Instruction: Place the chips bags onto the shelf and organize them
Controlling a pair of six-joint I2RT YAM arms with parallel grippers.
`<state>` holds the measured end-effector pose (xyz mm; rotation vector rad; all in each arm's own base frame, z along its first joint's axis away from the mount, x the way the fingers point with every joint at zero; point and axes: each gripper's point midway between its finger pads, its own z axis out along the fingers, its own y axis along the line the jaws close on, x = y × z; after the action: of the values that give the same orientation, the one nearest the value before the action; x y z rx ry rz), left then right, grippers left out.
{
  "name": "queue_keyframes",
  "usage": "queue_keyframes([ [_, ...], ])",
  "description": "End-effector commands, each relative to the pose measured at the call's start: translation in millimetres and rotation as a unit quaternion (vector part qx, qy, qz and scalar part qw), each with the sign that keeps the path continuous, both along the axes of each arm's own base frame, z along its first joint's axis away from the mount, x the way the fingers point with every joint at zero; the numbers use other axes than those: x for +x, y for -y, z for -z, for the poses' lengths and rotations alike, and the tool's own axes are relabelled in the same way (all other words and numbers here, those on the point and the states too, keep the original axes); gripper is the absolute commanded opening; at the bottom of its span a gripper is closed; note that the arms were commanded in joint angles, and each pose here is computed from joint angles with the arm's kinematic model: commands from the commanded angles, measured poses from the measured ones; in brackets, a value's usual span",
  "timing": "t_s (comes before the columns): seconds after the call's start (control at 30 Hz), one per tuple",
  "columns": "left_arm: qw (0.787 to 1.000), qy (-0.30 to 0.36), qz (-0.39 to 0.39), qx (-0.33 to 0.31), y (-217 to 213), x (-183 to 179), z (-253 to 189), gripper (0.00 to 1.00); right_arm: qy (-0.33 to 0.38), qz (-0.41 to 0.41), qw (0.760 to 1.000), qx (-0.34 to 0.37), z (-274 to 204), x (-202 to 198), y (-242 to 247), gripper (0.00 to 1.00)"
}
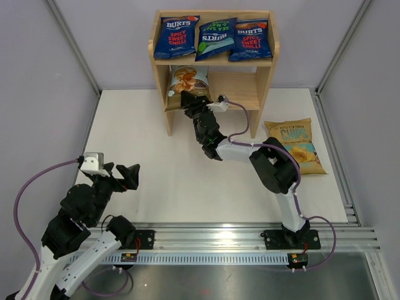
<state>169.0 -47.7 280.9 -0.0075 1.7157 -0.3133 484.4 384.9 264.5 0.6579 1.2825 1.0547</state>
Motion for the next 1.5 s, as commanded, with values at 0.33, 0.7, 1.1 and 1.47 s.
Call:
queue_keyframes([
  [0.33,1.0,0.024,0.01,-0.006,2,0,-10,0.99,-0.027,0.003,0.999,0.024,-13,9,-29,0.51],
  [0.7,1.0,0.024,0.011,-0.005,2,-1,-10,0.99,-0.076,-0.01,0.997,0.019,2,-10,-16,0.94],
  [1.1,1.0,0.023,0.009,-0.005,1,-1,-10,0.99,-0.13,-0.008,0.991,-0.005,17,-22,0,0.99],
  [1.47,1.0,0.018,0.011,-0.002,3,0,-8,0.99,-0.149,-0.036,0.988,-0.013,19,-37,5,1.0],
])
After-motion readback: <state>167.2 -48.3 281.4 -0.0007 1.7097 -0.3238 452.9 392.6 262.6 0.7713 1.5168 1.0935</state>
